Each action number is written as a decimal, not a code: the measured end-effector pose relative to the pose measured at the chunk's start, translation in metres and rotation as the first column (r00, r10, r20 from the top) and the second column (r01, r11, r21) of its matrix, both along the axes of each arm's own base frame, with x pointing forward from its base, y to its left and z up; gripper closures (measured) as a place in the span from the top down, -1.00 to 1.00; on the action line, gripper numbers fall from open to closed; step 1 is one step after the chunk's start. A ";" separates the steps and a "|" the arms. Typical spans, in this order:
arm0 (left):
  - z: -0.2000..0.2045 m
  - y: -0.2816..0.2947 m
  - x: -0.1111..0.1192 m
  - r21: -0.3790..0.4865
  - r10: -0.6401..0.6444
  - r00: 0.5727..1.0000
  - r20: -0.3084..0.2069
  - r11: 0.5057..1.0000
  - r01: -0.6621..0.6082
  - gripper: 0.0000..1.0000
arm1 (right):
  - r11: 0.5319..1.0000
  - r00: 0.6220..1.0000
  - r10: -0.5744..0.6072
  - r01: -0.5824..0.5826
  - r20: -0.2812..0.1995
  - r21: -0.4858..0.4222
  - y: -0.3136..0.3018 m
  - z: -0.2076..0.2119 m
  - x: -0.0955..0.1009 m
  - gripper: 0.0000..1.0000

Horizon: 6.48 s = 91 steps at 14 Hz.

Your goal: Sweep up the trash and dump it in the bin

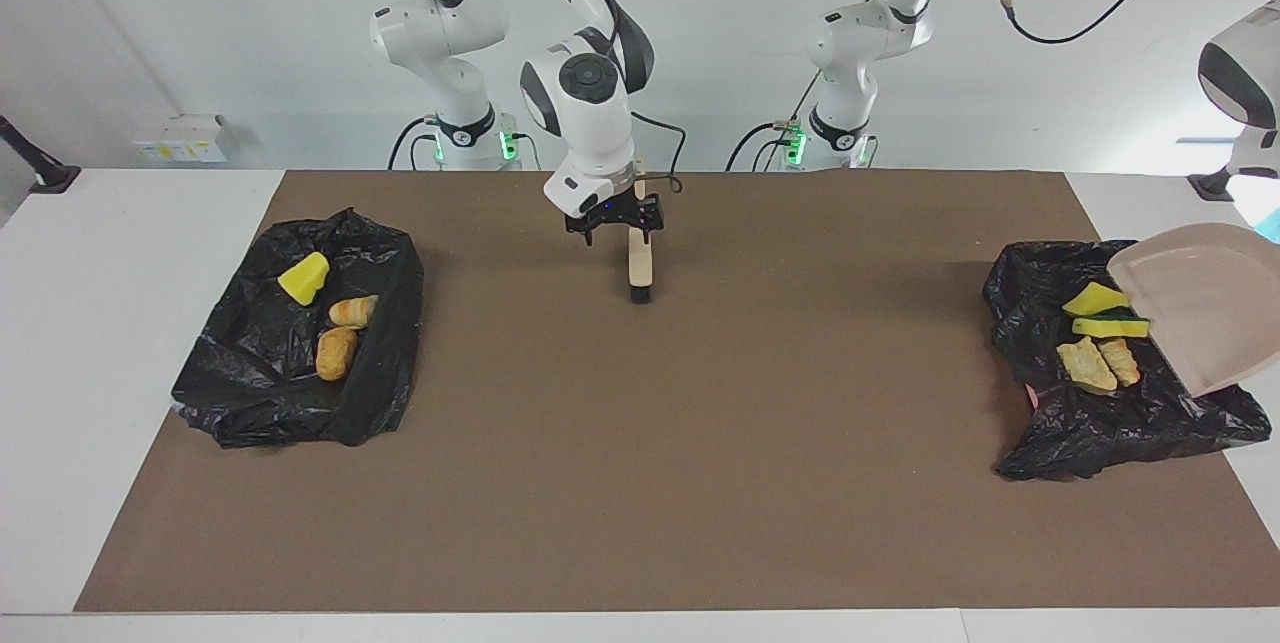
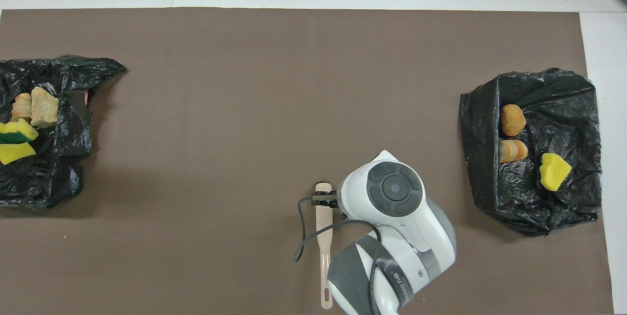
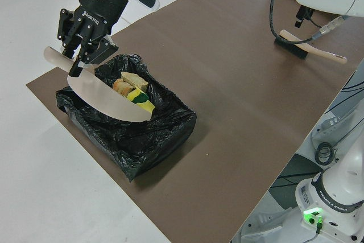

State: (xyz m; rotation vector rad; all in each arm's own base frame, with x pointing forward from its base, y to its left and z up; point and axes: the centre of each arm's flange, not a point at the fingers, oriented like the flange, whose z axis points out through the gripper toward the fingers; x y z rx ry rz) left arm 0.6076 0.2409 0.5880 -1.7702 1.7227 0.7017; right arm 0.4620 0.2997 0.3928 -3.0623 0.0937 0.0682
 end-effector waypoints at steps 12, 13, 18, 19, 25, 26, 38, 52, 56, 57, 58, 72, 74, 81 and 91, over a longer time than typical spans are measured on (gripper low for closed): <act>0.005 -0.142 0.017 -0.229 -0.111 0.994 -0.008 0.968 0.106 -0.36 | 0.997 0.990 -0.071 0.074 0.120 -0.022 -0.103 0.122 0.086 1.00; 0.003 -0.157 0.019 -0.260 -0.117 0.993 -0.001 0.959 0.113 -0.36 | 0.998 0.991 -0.058 0.062 0.122 -0.026 -0.112 0.136 0.088 1.00; -0.032 -0.204 0.018 -0.412 -0.002 1.000 0.020 0.911 0.010 -0.36 | 0.998 0.993 -0.025 0.032 0.112 -0.057 -0.156 0.190 0.074 1.00; -0.049 -0.214 0.016 -0.445 0.049 0.999 0.008 0.895 -0.040 -0.36 | 0.998 0.994 -0.014 0.021 0.104 -0.064 -0.171 0.203 0.070 1.00; -0.120 -0.317 -0.011 -0.542 0.391 0.920 -0.017 0.770 -0.337 -0.36 | 0.998 0.996 -0.009 0.015 0.089 -0.063 -0.289 0.258 0.066 1.00; -0.129 -0.336 -0.016 -0.553 0.442 0.897 -0.011 0.745 -0.374 -0.36 | 0.998 0.996 -0.010 0.016 0.087 -0.063 -0.291 0.258 0.066 1.00; -0.142 -0.572 -0.096 -0.706 0.892 0.452 -0.024 0.305 -0.639 -0.36 | 0.998 0.999 0.017 -0.015 0.031 -0.062 -0.308 0.253 0.060 1.00; -0.225 -0.696 -0.124 -0.725 0.964 0.257 -0.061 0.134 -0.676 -0.36 | 0.996 0.997 0.075 -0.074 0.024 -0.057 -0.314 0.272 0.040 1.00; -0.212 -0.681 -0.108 -0.747 0.970 0.240 -0.047 0.125 -0.652 0.10 | 0.995 0.997 0.080 -0.079 0.021 -0.057 -0.311 0.271 0.040 1.00; -0.203 -0.670 -0.099 -0.753 0.974 0.221 -0.049 0.109 -0.649 0.35 | 0.995 0.997 0.080 -0.079 0.019 -0.057 -0.311 0.270 0.040 1.00; -0.194 -0.655 -0.088 -0.755 0.980 0.194 -0.051 0.089 -0.649 0.56 | 0.995 0.997 0.080 -0.079 0.018 -0.056 -0.311 0.269 0.040 1.00; -0.093 -0.400 0.006 -0.790 0.974 0.226 -0.023 0.121 -0.601 1.00 | 0.995 0.996 0.081 -0.080 0.025 -0.057 -0.310 0.269 0.041 1.00; -0.080 -0.365 0.006 -0.784 0.971 0.239 -0.016 0.136 -0.606 1.00 | 0.995 0.996 0.081 -0.080 0.023 -0.057 -0.310 0.268 0.041 1.00; -0.027 -0.266 -0.020 -0.755 0.987 0.161 -0.018 0.092 -0.649 1.00 | 0.995 0.997 0.080 -0.079 0.022 -0.057 -0.311 0.267 0.041 1.00; 0.045 -0.240 -0.083 -0.705 0.996 0.090 -0.030 0.043 -0.708 1.00 | 0.995 0.996 0.082 -0.080 0.022 -0.057 -0.310 0.267 0.041 1.00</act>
